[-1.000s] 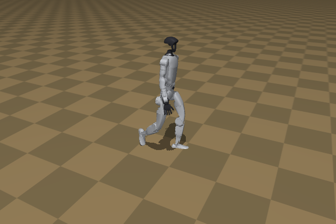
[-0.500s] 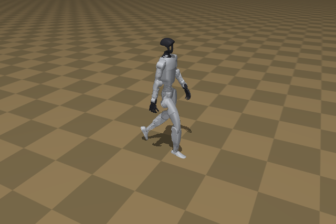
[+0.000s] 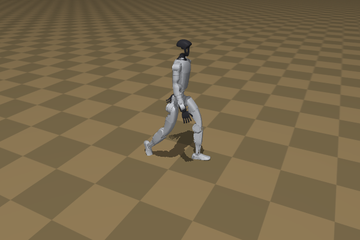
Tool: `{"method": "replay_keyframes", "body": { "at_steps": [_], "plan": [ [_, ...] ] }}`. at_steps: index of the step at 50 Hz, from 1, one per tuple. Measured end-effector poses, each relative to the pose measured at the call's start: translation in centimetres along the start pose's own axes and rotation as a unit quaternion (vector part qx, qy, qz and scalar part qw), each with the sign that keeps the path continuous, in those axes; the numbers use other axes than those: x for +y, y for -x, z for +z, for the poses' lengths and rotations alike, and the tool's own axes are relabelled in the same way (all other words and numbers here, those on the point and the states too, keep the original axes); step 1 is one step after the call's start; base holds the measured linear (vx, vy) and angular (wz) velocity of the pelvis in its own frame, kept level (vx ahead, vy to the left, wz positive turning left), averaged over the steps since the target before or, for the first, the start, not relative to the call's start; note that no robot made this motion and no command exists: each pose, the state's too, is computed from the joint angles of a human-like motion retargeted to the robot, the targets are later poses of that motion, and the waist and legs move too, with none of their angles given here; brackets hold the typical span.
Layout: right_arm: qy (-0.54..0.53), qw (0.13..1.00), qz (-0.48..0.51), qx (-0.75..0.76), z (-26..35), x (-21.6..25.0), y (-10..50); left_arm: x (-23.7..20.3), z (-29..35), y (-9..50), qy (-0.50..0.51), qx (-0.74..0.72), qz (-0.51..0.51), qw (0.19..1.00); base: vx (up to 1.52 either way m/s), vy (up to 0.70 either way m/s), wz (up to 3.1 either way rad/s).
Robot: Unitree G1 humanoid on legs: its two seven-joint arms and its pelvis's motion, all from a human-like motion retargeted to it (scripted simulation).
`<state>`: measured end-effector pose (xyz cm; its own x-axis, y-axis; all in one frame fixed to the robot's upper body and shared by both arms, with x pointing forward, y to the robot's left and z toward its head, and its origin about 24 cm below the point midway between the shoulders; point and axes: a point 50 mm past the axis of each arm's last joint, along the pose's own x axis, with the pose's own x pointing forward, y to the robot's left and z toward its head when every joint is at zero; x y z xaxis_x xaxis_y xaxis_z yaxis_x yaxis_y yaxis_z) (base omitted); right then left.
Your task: Walk run
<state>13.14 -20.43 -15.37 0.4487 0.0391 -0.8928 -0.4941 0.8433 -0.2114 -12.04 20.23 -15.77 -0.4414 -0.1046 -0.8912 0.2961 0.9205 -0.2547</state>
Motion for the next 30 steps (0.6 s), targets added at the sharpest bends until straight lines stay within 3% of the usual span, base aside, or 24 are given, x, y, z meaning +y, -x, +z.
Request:
{"method": "replay_keyframes", "body": {
  "at_steps": [8,15,20,24,30],
  "plan": [
    [-0.079,0.987,0.028,0.135,-7.8,5.1,2.2,7.4,9.2,4.5,0.034,-0.139,0.142,0.979,1.19,0.05,0.36],
    [-0.197,0.956,0.033,0.215,-13.1,8.1,5.3,14.6,18.7,15.2,-0.039,-0.320,0.282,0.904,1.11,-0.17,1.16],
    [-0.248,0.933,0.065,0.253,-14.9,9.7,6.8,16.0,22.6,21.8,-0.076,-0.428,0.359,0.826,1.06,-0.30,0.56],
    [-0.278,0.924,0.091,0.247,-15.6,9.6,7.5,14.3,22.2,19.6,-0.065,-0.446,0.348,0.822,1.49,-0.33,0.18],
    [-0.298,0.927,0.063,0.217,-14.2,8.0,6.2,9.4,15.9,9.3,-0.047,-0.323,0.242,0.914,1.37,-0.28,0.04]
  ]
}}
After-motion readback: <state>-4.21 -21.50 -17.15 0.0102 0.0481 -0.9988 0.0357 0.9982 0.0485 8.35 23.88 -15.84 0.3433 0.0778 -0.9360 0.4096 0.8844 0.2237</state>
